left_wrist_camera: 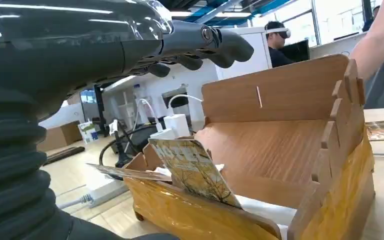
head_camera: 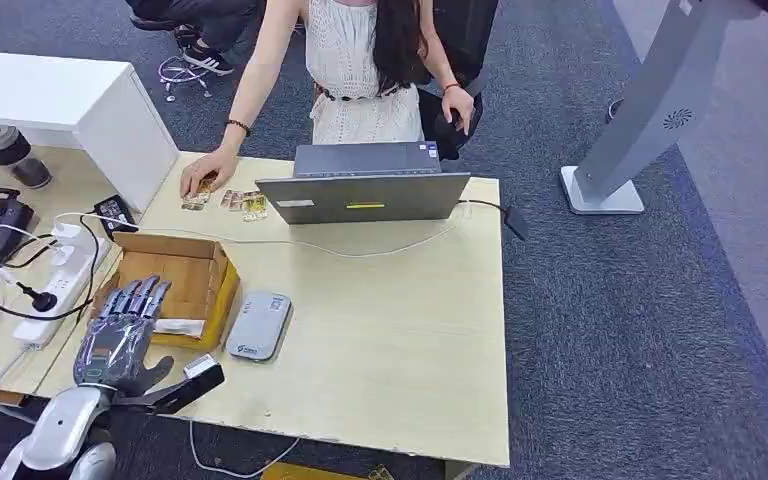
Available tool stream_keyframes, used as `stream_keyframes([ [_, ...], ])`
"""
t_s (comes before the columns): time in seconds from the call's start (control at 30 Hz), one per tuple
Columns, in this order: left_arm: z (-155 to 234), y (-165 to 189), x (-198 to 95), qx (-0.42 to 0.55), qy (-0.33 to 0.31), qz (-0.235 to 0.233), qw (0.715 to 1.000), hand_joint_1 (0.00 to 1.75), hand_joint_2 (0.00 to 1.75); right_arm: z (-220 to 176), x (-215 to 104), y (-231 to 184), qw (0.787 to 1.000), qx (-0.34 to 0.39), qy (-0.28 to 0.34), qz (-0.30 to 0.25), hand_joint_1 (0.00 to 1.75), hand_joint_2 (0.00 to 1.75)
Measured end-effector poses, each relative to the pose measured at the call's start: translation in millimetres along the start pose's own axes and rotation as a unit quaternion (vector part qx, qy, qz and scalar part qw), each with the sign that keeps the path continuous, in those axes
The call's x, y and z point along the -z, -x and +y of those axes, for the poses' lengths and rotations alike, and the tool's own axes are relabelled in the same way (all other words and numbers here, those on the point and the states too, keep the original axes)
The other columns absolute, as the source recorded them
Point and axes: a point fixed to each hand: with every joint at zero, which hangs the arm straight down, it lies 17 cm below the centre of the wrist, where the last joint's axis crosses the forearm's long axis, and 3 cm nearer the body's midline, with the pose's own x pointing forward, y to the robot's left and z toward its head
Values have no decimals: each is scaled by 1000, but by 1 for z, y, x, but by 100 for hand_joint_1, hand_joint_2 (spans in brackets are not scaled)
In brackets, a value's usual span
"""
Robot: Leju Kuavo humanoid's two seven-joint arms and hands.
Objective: Pass the card to the sensor for recognition and then transmit it.
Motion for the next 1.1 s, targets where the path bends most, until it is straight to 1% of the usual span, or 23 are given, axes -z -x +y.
stream_keyframes([
  [0.97,-7,4,0,3,15,8,1000,0,175,-1,0,0,1000,-4,-1,0,0,175],
  [1.1,-18,12,2,4,30,23,999,0,175,0,1,0,1000,-6,-2,2,0,175],
])
